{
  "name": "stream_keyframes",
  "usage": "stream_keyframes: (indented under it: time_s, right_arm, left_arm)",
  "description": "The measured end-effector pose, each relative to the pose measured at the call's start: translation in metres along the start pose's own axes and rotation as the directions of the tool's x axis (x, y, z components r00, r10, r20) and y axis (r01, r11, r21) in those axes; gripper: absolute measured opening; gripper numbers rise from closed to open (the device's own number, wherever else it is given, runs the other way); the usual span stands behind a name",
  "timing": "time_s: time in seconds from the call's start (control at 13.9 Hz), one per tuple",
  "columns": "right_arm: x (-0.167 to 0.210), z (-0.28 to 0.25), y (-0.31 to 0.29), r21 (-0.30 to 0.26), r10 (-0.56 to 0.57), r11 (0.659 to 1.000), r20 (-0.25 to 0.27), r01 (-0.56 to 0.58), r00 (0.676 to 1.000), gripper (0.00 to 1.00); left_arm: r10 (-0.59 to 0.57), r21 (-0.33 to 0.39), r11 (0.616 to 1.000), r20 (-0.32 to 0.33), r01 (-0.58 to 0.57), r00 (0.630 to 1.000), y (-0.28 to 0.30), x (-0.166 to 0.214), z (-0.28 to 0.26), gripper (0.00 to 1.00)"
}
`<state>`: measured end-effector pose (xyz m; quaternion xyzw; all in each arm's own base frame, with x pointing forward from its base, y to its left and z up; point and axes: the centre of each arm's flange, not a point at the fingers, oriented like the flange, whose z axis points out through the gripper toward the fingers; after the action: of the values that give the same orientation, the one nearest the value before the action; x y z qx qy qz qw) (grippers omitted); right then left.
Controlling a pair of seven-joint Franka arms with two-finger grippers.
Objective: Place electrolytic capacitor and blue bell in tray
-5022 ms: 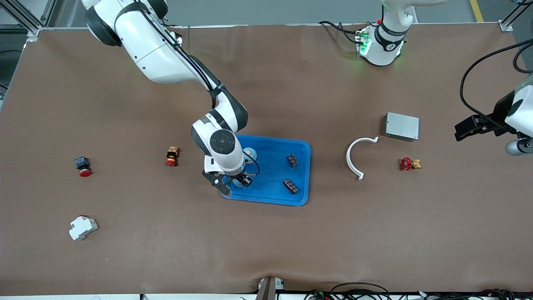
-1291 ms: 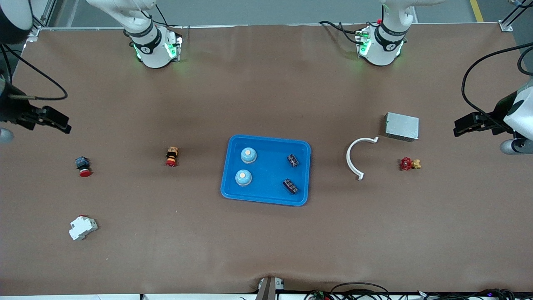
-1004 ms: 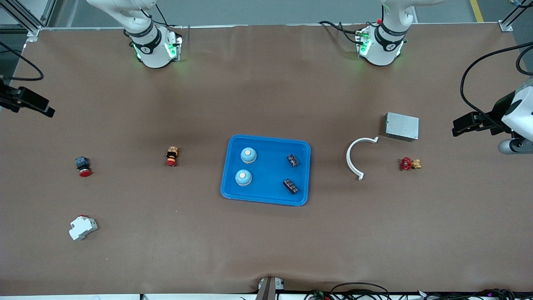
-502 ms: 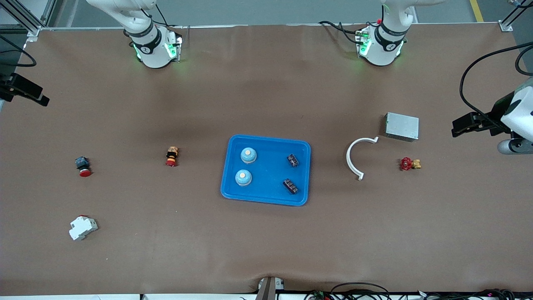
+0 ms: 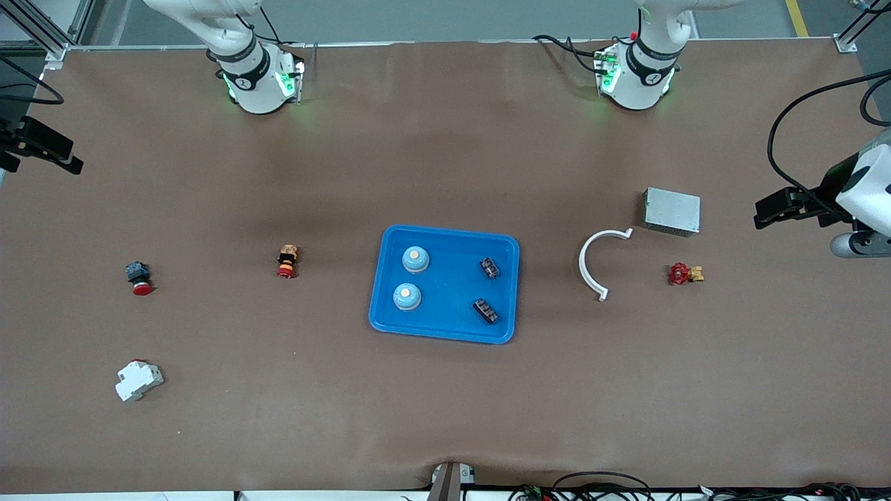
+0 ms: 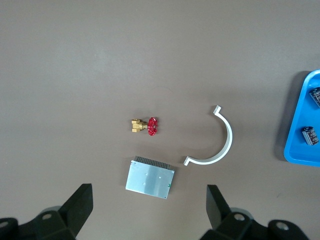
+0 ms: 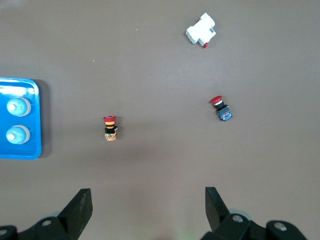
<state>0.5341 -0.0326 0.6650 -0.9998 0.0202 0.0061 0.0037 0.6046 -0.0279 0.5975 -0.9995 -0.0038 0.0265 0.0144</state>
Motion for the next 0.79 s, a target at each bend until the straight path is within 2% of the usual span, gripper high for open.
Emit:
stream_keyframes:
  time_s: [0.79]
  right_arm:
    - [0.0004,-0.0063,-0.0017,0.003,-0.009,1.000,-0.019,0.009,1.000,1.00]
  left_arm:
    - [0.000,0.000,1.000,0.000,0.000,1.000,0.0000,0.0000,0.0000,1.00]
